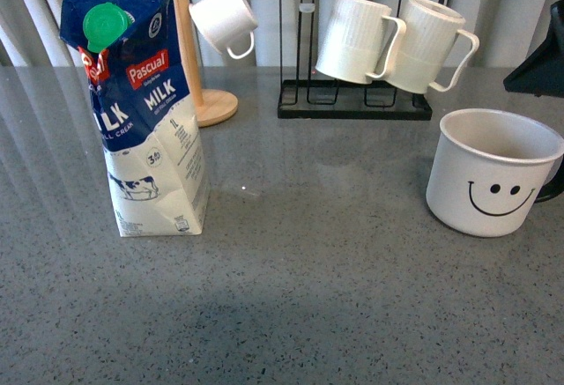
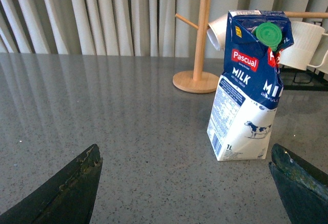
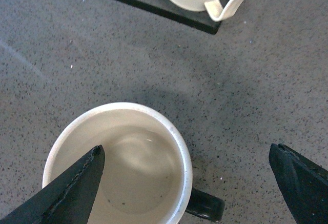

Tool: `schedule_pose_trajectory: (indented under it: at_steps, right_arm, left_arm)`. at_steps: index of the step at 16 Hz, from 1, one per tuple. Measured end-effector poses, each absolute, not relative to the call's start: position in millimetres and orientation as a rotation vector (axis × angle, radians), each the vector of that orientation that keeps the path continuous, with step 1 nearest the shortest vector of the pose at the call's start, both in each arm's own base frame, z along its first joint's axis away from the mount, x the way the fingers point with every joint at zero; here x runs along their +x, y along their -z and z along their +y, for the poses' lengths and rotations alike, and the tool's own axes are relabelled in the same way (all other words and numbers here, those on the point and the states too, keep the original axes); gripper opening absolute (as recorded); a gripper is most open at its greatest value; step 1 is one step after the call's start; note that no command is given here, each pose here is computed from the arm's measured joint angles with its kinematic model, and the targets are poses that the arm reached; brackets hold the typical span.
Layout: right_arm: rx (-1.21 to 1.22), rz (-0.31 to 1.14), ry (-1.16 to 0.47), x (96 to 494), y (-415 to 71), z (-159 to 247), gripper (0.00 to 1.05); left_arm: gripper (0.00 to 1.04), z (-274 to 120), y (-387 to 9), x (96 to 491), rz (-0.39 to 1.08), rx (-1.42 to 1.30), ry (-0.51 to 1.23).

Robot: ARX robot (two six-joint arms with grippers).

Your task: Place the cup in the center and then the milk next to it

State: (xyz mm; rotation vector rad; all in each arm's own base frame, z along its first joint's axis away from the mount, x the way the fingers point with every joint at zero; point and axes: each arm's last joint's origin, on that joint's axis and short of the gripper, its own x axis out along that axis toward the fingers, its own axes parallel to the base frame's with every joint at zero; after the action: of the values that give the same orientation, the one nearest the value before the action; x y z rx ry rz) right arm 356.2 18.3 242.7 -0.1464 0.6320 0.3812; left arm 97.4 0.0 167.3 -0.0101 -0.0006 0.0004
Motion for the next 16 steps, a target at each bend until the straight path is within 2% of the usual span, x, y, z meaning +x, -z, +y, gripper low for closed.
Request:
schedule_pose_trajectory:
  at_steps: [2,5,8,11,14,15,16]
  right_arm:
    - [-0.194,0.73,-0.432,376,-221,24,0.98]
    - [-0.217,0.763,-0.452,382,-207,26,0.95]
    - [-0.232,0.76,-0.455,383,-205,29,0.68]
    - [-0.238,0.755,-0.452,384,-206,29,0.35]
    - [-0.236,0.756,-0.451,384,-206,28,0.11]
    - [-0.221,0.754,-0.454,384,-207,28,0.05]
    - [-0.216,0.752,-0.456,383,-208,29,0.04]
  left_arm:
    - [0.98,0,-167,97,-0.001,-0.01,0.0]
    - [0.98,0,-167,97,-0.001,-0.01,0.0]
    - [0.98,0,-167,97,-0.001,-0.01,0.0]
    - [0.98,0,-167,97,-0.001,-0.01,0.0]
    - [0.98,0,-167,97,-0.001,-0.01,0.0]
    - [0.98,0,-167,97,-0.001,-0.01,0.0]
    - [0.98,0,-167,97,-0.001,-0.01,0.0]
